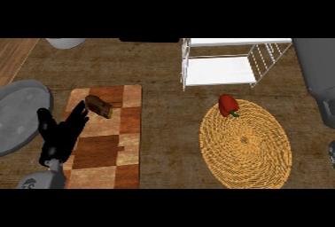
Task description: Pick the croissant from the placemat and place it in the tiered shelf
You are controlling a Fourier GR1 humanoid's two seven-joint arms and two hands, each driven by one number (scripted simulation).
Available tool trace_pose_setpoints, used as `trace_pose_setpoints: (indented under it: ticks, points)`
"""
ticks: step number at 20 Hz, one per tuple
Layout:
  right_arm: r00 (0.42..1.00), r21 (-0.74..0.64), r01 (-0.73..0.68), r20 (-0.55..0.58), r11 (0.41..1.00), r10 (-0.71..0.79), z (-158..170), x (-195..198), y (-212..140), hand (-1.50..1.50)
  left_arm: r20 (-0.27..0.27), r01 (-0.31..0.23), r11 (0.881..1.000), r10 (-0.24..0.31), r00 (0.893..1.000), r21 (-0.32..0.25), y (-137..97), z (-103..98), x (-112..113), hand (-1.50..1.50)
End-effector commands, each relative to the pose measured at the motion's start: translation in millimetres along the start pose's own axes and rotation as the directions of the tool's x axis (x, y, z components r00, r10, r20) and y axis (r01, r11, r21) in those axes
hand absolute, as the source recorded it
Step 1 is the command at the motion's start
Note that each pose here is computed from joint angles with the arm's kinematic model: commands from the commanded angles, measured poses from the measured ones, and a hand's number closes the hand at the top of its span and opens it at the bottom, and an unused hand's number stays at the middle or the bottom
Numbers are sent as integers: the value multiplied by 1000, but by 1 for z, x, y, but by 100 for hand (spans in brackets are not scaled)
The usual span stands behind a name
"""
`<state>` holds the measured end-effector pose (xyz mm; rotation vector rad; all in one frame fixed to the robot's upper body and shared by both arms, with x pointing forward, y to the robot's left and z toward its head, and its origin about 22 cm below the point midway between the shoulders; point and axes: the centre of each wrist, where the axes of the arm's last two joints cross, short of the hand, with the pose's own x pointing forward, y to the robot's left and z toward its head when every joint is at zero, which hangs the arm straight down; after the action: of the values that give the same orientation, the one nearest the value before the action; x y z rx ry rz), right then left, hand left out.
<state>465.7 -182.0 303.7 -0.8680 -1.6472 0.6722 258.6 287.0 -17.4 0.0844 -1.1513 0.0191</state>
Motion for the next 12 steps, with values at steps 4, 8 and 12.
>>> trace_pose_setpoints:
  ticks: [4, 8, 12]
  points:
    - [999, -2, -2, 35, 1000, 2, -10, -7, -12, 150, -32, 1, 1000, -1, 999, 1, -4, 0, 0, 0]
    - [995, 40, -94, 26, 995, 93, -10, -15, -9, 150, -20, -2, 1000, 2, 1000, 5, 13, 1, 3, 0]
    - [986, -45, 156, -50, 987, -158, -11, -6, -7, 150, -25, -12, 1000, 12, 1000, -1, -4, 2, -11, 0]
